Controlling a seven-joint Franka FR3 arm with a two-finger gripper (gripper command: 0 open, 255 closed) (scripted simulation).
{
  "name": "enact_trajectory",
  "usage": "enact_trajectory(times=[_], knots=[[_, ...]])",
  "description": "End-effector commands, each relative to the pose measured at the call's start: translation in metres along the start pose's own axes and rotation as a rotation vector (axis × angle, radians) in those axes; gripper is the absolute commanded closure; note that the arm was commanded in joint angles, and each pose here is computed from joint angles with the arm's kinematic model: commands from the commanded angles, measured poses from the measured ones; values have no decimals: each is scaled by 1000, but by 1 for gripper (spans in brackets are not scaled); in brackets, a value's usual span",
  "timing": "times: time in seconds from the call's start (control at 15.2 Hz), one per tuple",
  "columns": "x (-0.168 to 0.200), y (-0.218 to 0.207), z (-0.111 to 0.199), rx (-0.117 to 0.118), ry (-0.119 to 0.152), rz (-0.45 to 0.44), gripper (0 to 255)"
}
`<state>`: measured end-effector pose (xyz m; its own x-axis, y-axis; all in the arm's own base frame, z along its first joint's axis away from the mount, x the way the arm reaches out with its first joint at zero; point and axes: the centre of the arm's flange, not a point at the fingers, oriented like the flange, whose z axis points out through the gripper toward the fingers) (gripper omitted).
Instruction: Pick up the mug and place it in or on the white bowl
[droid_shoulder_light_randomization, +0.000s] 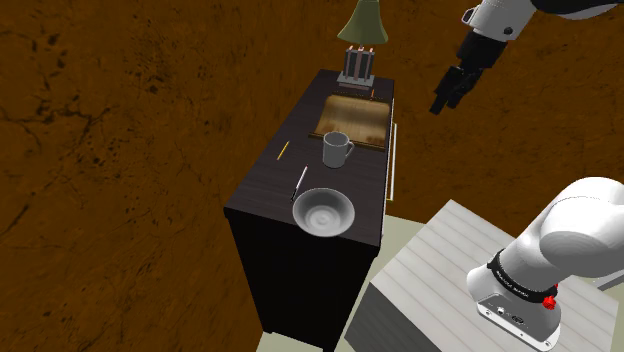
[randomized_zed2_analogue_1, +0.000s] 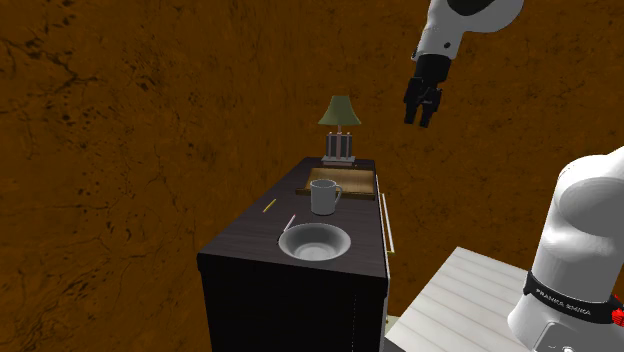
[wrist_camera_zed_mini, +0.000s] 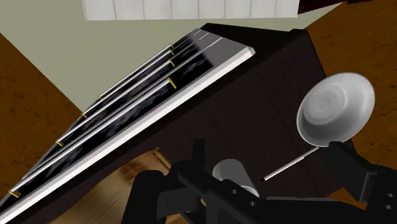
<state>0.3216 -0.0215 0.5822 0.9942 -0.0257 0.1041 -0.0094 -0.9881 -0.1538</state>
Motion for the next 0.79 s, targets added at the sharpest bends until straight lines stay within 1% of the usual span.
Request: enact_trajectory(times=[0.0,0.73], knots=[[0,0,0,0,0,0,0],[111,-49,96,-92,-46,-27,0]])
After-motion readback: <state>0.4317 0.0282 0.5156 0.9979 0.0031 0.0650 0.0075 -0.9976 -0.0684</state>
